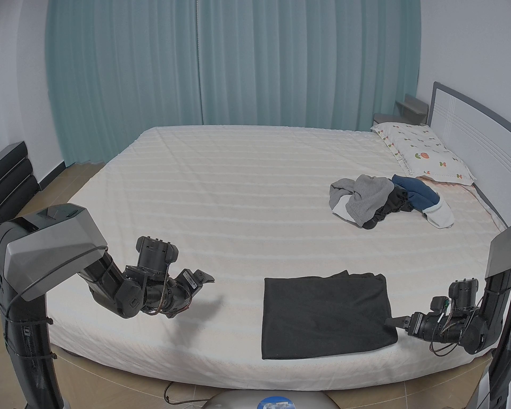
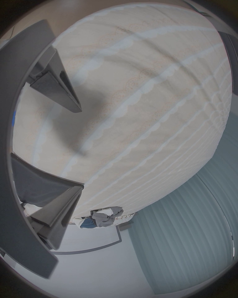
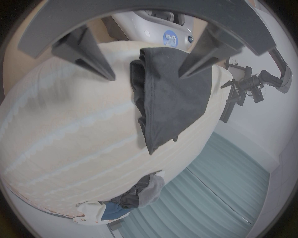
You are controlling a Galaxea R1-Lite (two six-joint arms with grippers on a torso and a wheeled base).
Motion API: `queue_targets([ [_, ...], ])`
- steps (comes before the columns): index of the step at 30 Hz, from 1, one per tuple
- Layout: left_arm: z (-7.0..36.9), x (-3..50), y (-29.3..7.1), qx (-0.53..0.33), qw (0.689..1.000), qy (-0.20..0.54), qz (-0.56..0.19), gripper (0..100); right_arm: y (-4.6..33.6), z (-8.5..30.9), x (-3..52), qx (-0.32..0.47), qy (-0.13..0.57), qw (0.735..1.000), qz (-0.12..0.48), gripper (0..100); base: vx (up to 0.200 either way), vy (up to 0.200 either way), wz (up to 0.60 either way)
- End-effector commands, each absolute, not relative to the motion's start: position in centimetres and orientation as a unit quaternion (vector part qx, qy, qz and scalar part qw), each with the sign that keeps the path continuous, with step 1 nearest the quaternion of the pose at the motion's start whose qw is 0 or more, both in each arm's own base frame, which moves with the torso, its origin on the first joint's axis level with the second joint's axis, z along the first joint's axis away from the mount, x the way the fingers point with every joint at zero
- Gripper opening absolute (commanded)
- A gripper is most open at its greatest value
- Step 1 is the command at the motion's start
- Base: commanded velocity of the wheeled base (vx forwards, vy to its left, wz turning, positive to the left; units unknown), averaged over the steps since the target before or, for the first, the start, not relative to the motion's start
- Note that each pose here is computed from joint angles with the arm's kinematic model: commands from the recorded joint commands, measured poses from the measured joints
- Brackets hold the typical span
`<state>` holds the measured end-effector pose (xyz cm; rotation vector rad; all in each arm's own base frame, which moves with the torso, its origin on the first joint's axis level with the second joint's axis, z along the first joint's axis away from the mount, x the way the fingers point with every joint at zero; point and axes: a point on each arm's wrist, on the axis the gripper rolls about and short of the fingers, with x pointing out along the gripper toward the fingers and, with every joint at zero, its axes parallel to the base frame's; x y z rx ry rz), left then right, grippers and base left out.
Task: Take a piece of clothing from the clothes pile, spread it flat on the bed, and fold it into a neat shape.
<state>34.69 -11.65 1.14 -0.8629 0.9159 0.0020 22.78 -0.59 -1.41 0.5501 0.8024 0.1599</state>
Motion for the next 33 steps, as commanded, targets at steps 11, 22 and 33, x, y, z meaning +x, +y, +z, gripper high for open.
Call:
queue_targets([
  [11, 1.3, 34.3, -14.1, -0.4, 0.805, 0.437, -0.023, 100, -1.2, -2.1, 26.1, 0.434, 0.305, 0.847, 0.032, 100, 0.0, -0.164, 0.0],
  [22, 1.7, 34.9, -14.8, -0.401, 0.809, 0.429, -0.035, 100, -1.5, -2.0, 27.1, 0.502, 0.291, 0.815, 0.014, 100, 0.0, -0.2, 0.0],
  [33, 0.1, 34.4, -15.0, -0.352, 0.824, 0.441, -0.04, 100, -1.4, -2.2, 26.8, 0.499, 0.298, 0.814, 0.011, 100, 0.0, -0.091, 0.0],
])
